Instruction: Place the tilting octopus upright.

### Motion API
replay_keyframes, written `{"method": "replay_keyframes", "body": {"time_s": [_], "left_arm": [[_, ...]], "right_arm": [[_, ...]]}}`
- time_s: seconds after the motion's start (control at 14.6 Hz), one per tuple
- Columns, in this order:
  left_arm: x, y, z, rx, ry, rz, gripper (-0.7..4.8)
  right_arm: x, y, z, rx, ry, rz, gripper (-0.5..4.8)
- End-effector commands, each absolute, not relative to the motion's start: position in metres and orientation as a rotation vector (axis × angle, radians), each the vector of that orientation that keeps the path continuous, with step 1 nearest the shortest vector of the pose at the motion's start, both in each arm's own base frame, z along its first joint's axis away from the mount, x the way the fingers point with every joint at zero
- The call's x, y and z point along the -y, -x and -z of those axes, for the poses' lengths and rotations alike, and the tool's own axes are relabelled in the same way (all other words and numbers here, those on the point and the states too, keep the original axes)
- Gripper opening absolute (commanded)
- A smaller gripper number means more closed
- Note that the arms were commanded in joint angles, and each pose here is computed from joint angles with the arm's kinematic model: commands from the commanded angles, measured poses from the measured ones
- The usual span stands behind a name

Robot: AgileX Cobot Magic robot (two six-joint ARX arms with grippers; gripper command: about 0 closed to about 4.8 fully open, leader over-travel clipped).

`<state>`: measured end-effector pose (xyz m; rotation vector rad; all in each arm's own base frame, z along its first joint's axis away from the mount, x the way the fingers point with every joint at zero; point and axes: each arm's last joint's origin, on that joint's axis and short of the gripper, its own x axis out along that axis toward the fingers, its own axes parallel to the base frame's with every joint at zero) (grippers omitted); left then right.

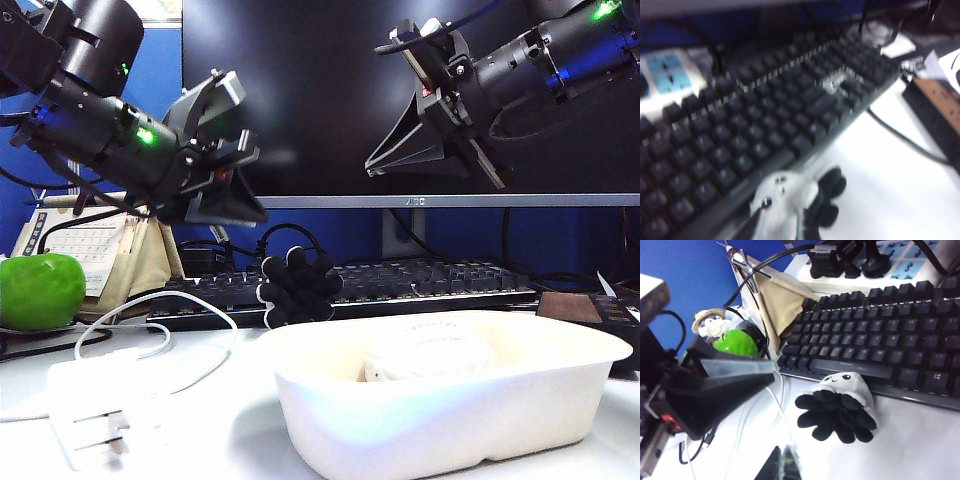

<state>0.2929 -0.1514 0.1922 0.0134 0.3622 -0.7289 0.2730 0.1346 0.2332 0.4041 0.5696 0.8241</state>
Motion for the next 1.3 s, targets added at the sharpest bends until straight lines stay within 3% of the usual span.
{"method": "replay_keyframes", "body": {"time_s": [0.07, 0.41, 0.69, 1.03, 1.3], "left_arm": [[0.153, -0.294, -0.195, -0.343, -0.012, 0.736, 1.26], [0.158, -0.288, -0.187, -0.458, 0.032, 0.802, 1.26], [0.163, -0.285, -0.185, -0.470, 0.025, 0.815, 1.83], [0.167, -0.292, -0.147, -0.587, 0.016, 0.803, 1.83], [0.171, -0.299, -0.164, -0.387, 0.044, 0.842, 1.83]], "right_arm": [[-0.135, -0.273, -0.236, -0.552, -0.403, -0.830, -0.05], [-0.135, -0.273, -0.236, -0.552, -0.403, -0.830, -0.05], [-0.135, -0.273, -0.236, -0.553, -0.403, -0.831, -0.06], [-0.134, -0.271, -0.231, -0.624, -0.407, -0.819, -0.06], [-0.134, -0.270, -0.229, -0.641, -0.407, -0.814, -0.06]]}}
